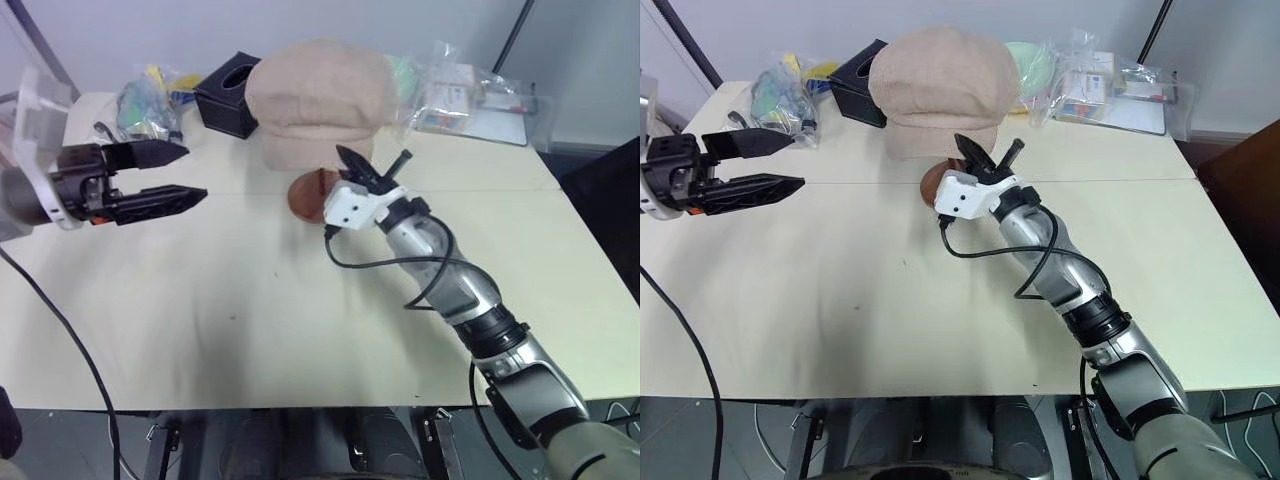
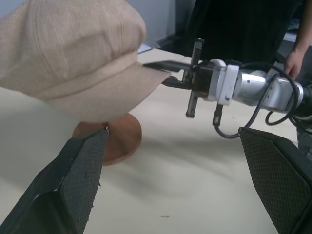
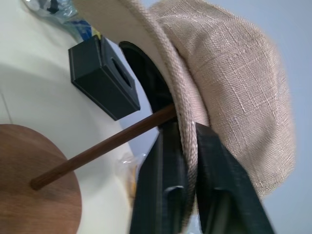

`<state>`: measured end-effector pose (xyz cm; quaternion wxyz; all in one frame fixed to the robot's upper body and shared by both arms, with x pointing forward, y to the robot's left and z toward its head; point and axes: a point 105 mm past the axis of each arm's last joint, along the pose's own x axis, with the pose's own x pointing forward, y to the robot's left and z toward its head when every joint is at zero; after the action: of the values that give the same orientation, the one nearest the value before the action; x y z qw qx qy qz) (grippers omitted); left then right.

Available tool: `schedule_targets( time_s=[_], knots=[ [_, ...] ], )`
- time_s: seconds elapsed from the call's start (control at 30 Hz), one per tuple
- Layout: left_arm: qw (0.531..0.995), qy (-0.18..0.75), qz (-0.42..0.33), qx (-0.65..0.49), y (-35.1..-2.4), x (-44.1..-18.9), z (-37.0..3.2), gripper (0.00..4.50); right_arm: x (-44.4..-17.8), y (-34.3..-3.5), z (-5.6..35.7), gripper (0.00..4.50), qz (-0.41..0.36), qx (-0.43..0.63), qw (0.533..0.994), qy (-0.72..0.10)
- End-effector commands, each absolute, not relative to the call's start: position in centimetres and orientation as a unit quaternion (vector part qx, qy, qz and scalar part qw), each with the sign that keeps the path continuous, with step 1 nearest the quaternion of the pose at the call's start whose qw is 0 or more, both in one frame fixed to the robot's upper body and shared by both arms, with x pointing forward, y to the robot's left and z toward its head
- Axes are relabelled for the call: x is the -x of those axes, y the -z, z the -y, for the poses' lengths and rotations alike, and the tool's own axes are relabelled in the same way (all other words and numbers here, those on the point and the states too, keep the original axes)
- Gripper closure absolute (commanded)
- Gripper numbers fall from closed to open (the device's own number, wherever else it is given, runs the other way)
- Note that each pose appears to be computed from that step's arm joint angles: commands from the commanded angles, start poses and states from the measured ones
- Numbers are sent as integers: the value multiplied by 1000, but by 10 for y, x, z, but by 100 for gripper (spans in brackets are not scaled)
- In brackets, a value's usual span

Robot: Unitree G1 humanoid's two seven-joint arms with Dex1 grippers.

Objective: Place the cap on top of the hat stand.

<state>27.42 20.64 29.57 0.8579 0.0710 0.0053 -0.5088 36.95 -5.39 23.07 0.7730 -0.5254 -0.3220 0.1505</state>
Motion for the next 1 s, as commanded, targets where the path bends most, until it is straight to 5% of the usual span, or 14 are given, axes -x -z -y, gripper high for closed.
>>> schedule_targets(
  time_s=[0.03, 0.2, 0.37, 0.67, 0.77, 0.97, 1.0],
  knots=[
    [859, 504, 21, -84, -306, -270, -207, 0, -357, -265, 60, 396, 385, 537, 738, -136],
    [861, 501, 27, -82, -307, -273, -207, 0, -343, -284, 59, 396, 439, 544, 692, -181],
    [860, 502, 33, -80, -309, -274, -205, 0, -339, -270, 49, 396, 451, 539, 674, -228],
    [861, 501, 36, -80, -310, -275, -205, 0, -359, -261, 56, 396, 421, 539, 696, -220],
    [861, 501, 36, -81, -310, -275, -204, 0, -364, -255, 60, 322, 400, 540, 706, -224],
    [861, 501, 34, -81, -311, -277, -204, 0, -357, -239, 78, 8, 365, 562, 709, -220],
    [861, 501, 34, -81, -311, -277, -204, 0, -354, -236, 84, 3, 356, 567, 710, -218]
  ],
)
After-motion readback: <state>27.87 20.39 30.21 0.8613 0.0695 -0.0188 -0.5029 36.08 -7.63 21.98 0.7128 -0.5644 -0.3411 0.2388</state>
